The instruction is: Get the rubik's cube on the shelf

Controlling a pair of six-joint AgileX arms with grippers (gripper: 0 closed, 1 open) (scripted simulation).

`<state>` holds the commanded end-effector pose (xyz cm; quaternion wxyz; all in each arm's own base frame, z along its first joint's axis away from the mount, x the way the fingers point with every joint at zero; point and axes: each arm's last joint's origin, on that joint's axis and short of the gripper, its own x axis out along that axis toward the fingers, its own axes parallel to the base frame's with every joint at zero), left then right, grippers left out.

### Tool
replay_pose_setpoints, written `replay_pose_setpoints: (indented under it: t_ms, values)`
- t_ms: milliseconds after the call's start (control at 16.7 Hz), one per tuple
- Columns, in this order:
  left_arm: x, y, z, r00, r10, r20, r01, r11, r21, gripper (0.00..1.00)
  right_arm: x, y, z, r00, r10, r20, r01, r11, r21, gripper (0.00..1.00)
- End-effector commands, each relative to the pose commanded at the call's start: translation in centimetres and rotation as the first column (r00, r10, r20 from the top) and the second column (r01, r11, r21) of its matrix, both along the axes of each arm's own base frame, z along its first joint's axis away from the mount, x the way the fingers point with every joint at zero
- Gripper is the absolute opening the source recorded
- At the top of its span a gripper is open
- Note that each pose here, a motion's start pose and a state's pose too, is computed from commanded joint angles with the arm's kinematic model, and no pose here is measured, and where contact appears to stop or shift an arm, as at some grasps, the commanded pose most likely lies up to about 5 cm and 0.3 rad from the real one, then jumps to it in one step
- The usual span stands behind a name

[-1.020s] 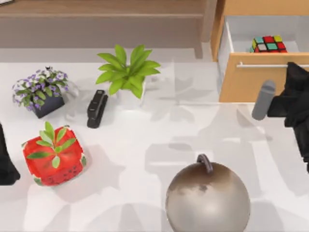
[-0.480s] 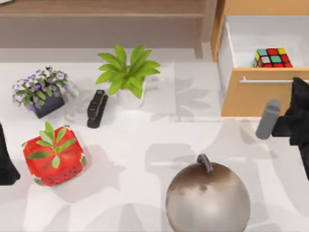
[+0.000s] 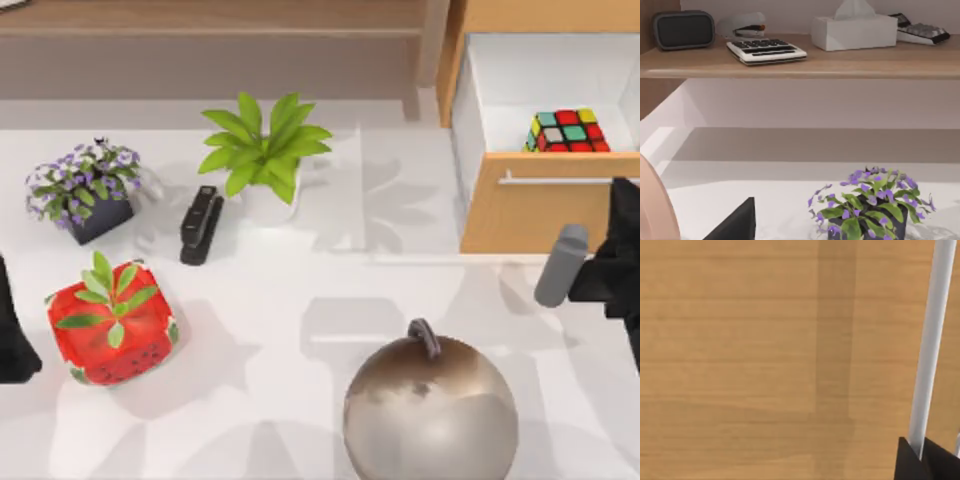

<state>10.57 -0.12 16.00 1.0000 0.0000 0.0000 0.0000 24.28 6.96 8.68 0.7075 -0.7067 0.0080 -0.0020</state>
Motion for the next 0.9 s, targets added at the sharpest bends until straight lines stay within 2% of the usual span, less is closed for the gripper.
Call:
replay_pose_setpoints:
  t_ms: [720,900]
  values:
    - [0.0,0.0,0.0,1.0,0.0,0.0,0.0,1.0,0.0,1.0,0.0,0.0,0.0,1.0,0.0,0.0,0.0,1.0,0.0,0.98]
    - [0.0,0.0,0.0,1.0,0.0,0.0,0.0,1.0,0.0,1.0,0.0,0.0,0.0,1.0,0.0,0.0,0.0,1.0,0.0,1.0]
